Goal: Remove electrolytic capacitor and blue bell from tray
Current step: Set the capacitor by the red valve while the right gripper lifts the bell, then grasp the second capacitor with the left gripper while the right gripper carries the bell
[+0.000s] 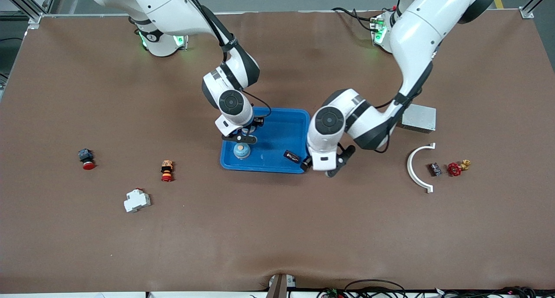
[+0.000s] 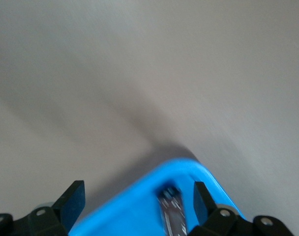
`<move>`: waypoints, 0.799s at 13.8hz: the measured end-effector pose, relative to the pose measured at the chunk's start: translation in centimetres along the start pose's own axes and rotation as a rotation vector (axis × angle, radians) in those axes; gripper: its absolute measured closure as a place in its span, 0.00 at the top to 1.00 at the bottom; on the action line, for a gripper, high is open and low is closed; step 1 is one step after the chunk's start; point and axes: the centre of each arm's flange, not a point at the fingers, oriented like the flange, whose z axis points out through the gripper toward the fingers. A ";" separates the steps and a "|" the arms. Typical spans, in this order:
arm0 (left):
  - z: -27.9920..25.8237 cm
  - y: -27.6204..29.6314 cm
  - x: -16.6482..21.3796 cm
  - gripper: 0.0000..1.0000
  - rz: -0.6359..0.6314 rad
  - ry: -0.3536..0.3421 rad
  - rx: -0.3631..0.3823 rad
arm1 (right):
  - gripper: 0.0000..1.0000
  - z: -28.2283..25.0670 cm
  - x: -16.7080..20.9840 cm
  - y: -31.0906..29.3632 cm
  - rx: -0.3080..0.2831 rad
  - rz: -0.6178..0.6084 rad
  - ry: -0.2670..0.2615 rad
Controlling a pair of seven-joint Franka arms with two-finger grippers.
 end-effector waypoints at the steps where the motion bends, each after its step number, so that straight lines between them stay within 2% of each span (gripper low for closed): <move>1: 0.1 0.5 -1.6 0.95 -0.010 -0.007 -0.016 | 0.65 -1.5 -0.1 -0.1 -0.008 -0.003 -0.013; 4: 0.5 1.2 -3.9 0.91 -0.056 -0.025 -0.059 | 0.65 -9.4 0.1 1.1 -0.018 -0.005 -0.026; 5: 0.9 1.3 -4.1 0.85 -0.068 -0.033 -0.070 | 0.65 -12.2 0.4 2.3 -0.021 -0.019 -0.023; 9: 2.9 1.4 -4.7 0.78 -0.082 -0.058 -0.080 | 0.65 -20.0 2.9 10.1 -0.011 -0.128 -0.029; 10: 3.5 1.4 -5.0 0.73 -0.080 -0.063 -0.080 | 0.65 -21.3 3.6 12.4 -0.018 -0.164 -0.029; 11: 4.0 1.4 -5.3 0.73 -0.077 -0.067 -0.076 | 0.65 -22.3 4.3 14.8 -0.039 -0.196 -0.028</move>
